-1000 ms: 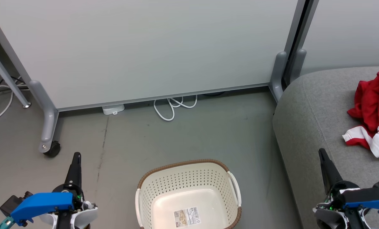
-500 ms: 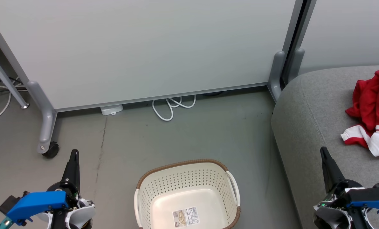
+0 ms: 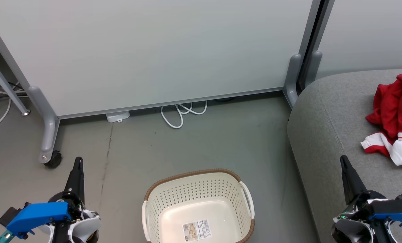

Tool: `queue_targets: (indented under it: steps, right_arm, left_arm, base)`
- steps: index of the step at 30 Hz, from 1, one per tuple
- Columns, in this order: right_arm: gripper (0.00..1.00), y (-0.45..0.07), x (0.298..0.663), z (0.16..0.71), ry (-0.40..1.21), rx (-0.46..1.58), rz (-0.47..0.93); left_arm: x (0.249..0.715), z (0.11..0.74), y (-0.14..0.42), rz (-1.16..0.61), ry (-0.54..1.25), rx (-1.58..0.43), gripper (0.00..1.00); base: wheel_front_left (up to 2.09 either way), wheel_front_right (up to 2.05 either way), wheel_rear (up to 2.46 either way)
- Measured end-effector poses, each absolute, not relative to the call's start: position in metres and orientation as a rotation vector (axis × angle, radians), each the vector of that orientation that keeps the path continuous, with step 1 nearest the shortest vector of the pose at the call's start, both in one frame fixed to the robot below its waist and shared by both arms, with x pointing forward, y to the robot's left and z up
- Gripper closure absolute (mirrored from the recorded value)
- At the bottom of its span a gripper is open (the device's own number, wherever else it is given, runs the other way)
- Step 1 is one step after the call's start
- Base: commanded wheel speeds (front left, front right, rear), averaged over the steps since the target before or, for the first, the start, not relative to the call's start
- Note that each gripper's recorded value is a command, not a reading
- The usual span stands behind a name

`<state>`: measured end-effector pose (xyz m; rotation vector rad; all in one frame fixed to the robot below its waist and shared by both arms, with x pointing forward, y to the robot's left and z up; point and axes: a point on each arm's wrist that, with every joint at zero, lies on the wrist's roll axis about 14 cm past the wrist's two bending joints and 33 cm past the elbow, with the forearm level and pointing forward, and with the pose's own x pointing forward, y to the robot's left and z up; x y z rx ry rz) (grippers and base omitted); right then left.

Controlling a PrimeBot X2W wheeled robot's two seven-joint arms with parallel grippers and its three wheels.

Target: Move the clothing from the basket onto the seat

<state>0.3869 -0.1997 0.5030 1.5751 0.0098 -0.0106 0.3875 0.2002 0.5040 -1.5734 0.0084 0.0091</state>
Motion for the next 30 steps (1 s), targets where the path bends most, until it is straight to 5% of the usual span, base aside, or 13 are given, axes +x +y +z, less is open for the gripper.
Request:
queue_targets:
  steps: [30]
  right_arm:
    - [1.0, -0.1997, 0.3869, 0.5031, 0.01, 1.575, -0.01]
  left_arm:
    - [0.3875, 0.504, 0.2002, 0.009, 0.008, -1.573, 1.0]
  base:
    - [0.0, 0.0, 0.0]
